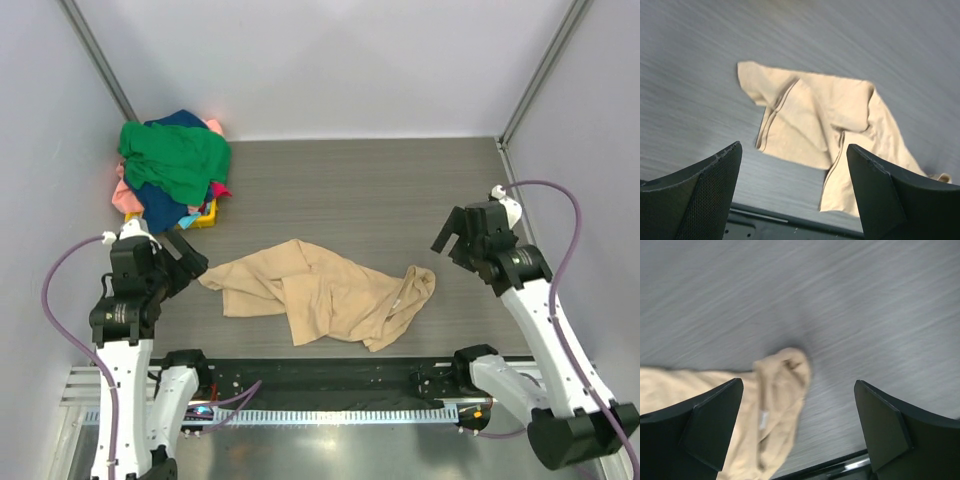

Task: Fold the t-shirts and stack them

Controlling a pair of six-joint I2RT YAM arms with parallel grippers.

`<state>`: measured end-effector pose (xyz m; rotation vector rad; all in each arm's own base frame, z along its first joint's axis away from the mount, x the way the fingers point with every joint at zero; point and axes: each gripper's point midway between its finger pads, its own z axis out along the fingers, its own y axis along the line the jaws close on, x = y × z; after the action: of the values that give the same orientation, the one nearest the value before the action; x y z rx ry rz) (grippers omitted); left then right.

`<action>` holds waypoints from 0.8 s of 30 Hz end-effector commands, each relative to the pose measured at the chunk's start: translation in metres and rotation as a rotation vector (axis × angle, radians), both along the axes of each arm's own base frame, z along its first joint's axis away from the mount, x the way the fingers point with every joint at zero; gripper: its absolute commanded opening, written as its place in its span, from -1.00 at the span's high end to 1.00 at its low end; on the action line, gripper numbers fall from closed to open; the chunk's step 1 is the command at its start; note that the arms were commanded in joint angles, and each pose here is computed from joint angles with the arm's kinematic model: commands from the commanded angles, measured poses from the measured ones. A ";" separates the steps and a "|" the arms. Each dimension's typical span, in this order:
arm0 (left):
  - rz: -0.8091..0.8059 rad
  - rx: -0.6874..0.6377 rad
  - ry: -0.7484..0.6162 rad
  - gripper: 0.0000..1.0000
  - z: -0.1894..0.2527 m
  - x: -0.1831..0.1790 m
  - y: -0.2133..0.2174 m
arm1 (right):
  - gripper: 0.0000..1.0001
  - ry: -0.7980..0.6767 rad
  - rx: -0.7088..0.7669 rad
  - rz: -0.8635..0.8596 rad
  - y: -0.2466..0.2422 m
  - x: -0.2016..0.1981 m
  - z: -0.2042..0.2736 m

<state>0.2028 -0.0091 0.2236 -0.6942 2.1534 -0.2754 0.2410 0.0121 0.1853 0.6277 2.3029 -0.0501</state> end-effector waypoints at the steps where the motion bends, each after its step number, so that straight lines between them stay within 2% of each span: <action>1: -0.045 0.006 0.020 -0.71 -0.012 -0.011 -0.005 | -0.99 -0.209 0.252 0.145 0.048 0.005 0.058; 3: -0.080 -0.003 0.004 -0.70 -0.008 -0.013 -0.010 | -0.99 -0.181 0.393 0.305 0.096 -0.009 0.057; 6: -0.068 -0.004 -0.035 -0.71 -0.005 -0.012 -0.010 | -0.99 -0.158 0.413 0.354 0.136 -0.018 0.050; 7: -0.074 -0.010 -0.047 -0.71 -0.005 -0.011 -0.011 | -0.95 -0.094 0.403 0.492 0.177 -0.040 0.038; 8: -0.072 -0.012 -0.051 -0.71 -0.004 -0.010 -0.011 | -0.94 -0.084 0.371 0.484 0.190 -0.042 0.030; 9: -0.071 -0.012 -0.048 -0.71 -0.005 -0.009 -0.011 | -0.93 -0.060 0.339 0.536 0.211 -0.053 0.022; 10: -0.079 -0.019 -0.044 -0.71 -0.006 -0.009 -0.013 | -0.90 -0.024 0.303 0.653 0.240 -0.082 0.012; 11: -0.083 -0.017 -0.035 -0.71 -0.007 -0.009 -0.013 | -0.89 0.021 0.231 0.675 0.264 -0.090 -0.008; 12: -0.086 -0.017 -0.025 -0.70 -0.009 -0.010 -0.013 | -0.88 0.008 0.175 0.685 0.274 -0.094 -0.015; 13: -0.090 -0.019 -0.025 -0.70 -0.008 -0.011 -0.014 | -0.83 0.018 0.154 0.749 0.295 -0.114 -0.020; 14: -0.088 -0.018 -0.029 -0.70 -0.008 -0.010 -0.013 | -0.80 0.059 0.092 0.766 0.309 -0.118 -0.044; 17: -0.086 -0.014 -0.035 -0.71 -0.008 -0.011 -0.013 | -0.69 0.079 0.081 0.856 0.354 -0.140 -0.058; 18: -0.083 -0.016 -0.040 -0.70 -0.007 -0.011 -0.013 | -0.69 0.118 0.016 0.876 0.362 -0.144 -0.083; 24: -0.088 -0.018 -0.046 -0.71 -0.006 -0.011 -0.014 | -0.69 0.130 -0.058 0.907 0.389 -0.139 -0.106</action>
<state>0.1875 -0.0195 0.2106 -0.6364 2.1742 -0.3262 0.0846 0.3800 0.0518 -0.5534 2.5815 0.2141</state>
